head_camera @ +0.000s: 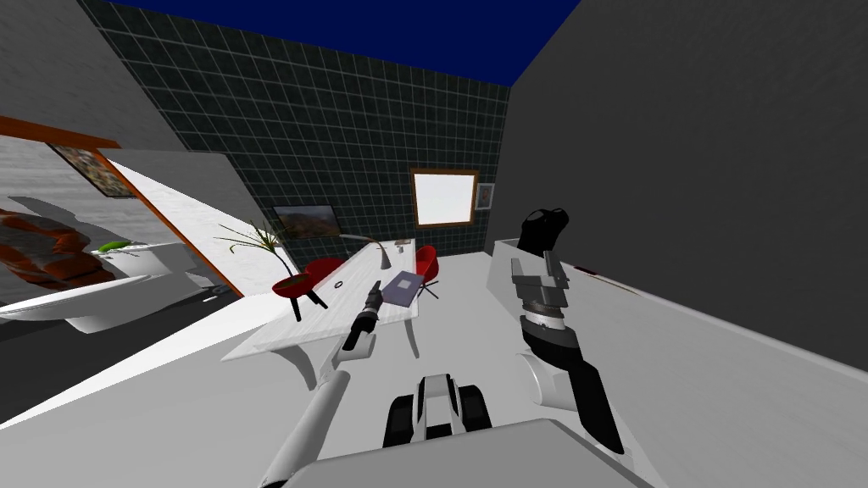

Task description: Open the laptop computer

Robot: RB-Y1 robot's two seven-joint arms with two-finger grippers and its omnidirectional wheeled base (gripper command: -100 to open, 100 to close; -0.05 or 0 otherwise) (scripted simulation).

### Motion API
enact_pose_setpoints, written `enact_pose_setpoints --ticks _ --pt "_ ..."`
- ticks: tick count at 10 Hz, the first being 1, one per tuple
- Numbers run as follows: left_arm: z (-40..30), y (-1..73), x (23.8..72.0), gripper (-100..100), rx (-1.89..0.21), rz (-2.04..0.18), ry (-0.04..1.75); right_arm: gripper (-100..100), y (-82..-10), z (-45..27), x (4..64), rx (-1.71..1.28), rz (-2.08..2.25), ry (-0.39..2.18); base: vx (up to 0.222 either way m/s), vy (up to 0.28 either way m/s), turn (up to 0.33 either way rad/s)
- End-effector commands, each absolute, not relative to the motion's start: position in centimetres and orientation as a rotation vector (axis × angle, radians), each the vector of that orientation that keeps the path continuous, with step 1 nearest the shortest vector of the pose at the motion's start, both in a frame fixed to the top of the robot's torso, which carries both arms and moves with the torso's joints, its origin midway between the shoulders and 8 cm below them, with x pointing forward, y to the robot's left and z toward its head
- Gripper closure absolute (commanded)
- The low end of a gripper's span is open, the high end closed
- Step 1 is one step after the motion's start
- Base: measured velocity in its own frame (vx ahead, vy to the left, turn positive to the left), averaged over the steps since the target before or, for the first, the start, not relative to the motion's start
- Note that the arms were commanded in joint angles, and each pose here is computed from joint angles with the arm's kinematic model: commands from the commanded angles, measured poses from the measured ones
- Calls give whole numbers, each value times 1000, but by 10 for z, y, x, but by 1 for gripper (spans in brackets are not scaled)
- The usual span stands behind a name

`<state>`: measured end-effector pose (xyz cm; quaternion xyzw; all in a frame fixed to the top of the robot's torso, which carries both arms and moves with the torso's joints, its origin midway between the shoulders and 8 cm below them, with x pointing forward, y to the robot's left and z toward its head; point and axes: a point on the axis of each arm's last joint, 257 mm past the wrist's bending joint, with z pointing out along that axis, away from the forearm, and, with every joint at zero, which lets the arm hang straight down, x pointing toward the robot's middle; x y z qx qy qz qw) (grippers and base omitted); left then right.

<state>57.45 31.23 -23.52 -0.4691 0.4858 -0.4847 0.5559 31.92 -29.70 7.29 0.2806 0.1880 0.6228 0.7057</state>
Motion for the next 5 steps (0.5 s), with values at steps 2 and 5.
enact_pose_setpoints --ticks 2,5 --pt "-229 321 593 -100 -1104 -1139 1142 0 -297 73 319 624 1384 418 -54 -12 -15" --pt "-231 332 608 -100 -1116 -1124 1146 0 -297 73 319 624 1384 418 -41 -8 -28"
